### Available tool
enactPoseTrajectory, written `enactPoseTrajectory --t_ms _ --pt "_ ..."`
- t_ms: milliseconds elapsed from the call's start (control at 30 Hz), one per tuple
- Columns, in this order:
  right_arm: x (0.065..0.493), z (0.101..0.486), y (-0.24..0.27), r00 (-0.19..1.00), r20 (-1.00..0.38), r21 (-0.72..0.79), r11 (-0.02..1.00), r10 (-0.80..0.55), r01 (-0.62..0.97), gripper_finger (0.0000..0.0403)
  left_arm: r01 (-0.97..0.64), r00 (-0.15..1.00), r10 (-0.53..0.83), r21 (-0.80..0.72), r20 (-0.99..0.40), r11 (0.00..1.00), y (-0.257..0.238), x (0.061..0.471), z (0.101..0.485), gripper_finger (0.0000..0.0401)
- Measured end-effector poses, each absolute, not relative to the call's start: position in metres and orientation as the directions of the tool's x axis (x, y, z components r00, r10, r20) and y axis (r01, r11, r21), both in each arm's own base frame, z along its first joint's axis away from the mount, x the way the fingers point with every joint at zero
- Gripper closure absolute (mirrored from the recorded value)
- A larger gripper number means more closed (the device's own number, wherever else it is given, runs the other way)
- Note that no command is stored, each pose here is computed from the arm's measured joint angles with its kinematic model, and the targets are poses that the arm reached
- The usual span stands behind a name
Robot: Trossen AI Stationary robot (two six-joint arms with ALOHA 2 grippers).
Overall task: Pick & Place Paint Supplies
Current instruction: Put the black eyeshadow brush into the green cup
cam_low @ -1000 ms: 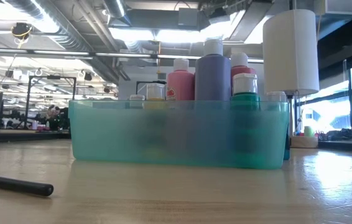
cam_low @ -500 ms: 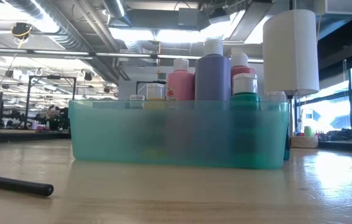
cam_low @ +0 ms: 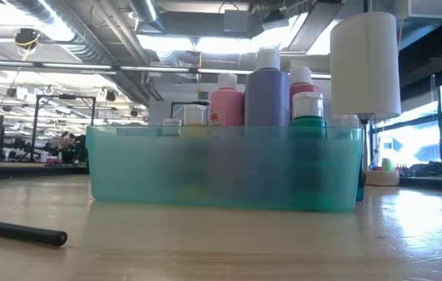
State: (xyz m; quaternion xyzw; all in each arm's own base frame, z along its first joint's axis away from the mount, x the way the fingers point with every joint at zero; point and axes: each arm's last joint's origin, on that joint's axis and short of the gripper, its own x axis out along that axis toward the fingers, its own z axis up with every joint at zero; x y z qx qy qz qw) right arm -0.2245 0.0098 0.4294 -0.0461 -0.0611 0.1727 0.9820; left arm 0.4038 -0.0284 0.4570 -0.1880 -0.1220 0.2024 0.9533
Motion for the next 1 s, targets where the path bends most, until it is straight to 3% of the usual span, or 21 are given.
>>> enactPoseTrajectory --t_ms 333,433,600,1000 --pt "-0.192 0.395 0.011 0.919 -0.037 -0.047 0.918 0.392 -0.393 0.0387 -0.366 0.879 0.454 -0.399 0.149 0.841 -0.044 0.401 0.457 0.0237" --pt "-0.181 0.384 0.017 0.894 -0.002 -0.056 0.893 0.448 -0.447 0.0387 -0.362 0.883 0.444 -0.385 0.150 0.849 -0.044 0.402 0.457 0.0237" --pt "-0.170 0.363 0.026 0.912 0.074 -0.065 0.915 0.403 -0.399 0.0387 -0.357 0.886 0.439 -0.384 0.151 0.852 -0.044 0.402 0.457 0.0237" --pt "-0.135 0.352 0.048 0.885 -0.036 -0.096 0.880 0.465 -0.466 0.0387 -0.324 0.889 0.433 -0.460 0.151 0.826 -0.047 0.401 0.457 0.0237"
